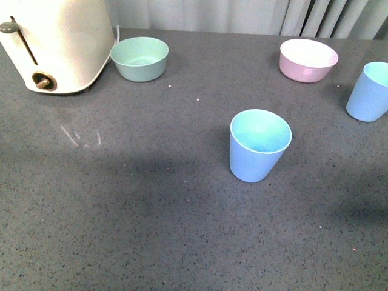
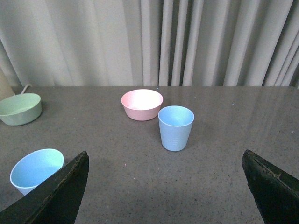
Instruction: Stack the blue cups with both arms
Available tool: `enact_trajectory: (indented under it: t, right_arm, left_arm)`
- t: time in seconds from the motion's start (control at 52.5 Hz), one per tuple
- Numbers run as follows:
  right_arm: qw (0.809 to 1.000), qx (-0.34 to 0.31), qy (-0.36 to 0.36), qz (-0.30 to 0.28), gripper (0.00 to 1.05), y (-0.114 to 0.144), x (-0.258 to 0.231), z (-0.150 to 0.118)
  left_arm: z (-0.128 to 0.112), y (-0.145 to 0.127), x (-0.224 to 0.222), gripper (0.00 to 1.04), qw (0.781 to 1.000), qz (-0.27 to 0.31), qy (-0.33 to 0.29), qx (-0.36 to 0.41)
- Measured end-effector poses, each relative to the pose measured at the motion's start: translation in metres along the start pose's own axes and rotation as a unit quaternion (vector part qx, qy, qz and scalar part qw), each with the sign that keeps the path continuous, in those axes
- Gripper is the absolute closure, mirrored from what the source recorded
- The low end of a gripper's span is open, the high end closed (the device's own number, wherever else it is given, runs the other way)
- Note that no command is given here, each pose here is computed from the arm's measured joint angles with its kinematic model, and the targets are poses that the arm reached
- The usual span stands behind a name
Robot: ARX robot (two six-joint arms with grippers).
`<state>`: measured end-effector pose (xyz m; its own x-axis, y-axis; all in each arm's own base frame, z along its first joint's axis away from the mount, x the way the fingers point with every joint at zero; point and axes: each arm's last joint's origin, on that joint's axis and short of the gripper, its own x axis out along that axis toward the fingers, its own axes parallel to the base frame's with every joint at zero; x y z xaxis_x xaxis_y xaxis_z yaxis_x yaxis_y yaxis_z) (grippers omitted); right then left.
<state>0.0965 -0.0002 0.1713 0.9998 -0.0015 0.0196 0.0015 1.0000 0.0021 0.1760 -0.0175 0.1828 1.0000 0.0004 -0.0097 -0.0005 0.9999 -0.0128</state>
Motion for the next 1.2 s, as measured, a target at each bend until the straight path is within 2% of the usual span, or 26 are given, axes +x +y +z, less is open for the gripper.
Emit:
enact_trajectory:
  t: [0.248,0.381,0.495,1.2]
  right_arm:
    - [1.0,0.0,0.0,0.0,0.09,0.0,0.0,0.0]
    - [1.0,0.0,0.0,0.0,0.09,0.0,0.0,0.0]
    - [1.0,0.0,0.0,0.0,0.09,0.0,0.0,0.0]
    - [1.0,0.0,0.0,0.0,0.09,0.0,0.0,0.0]
  left_arm:
    - [-0.005,0.01,-0.018,1.03,1.0,-0.014,-0.001,0.001]
    - [-0.009,0.017,-0.026,1.03,1.0,0.003,-0.001,0.001]
    - [-0.019,0.017,-0.033,1.03,1.0,-0.002,0.001,0.001]
    - [-0.011,0.017,-0.06,1.03,1.0,-0.002,-0.013,0.001]
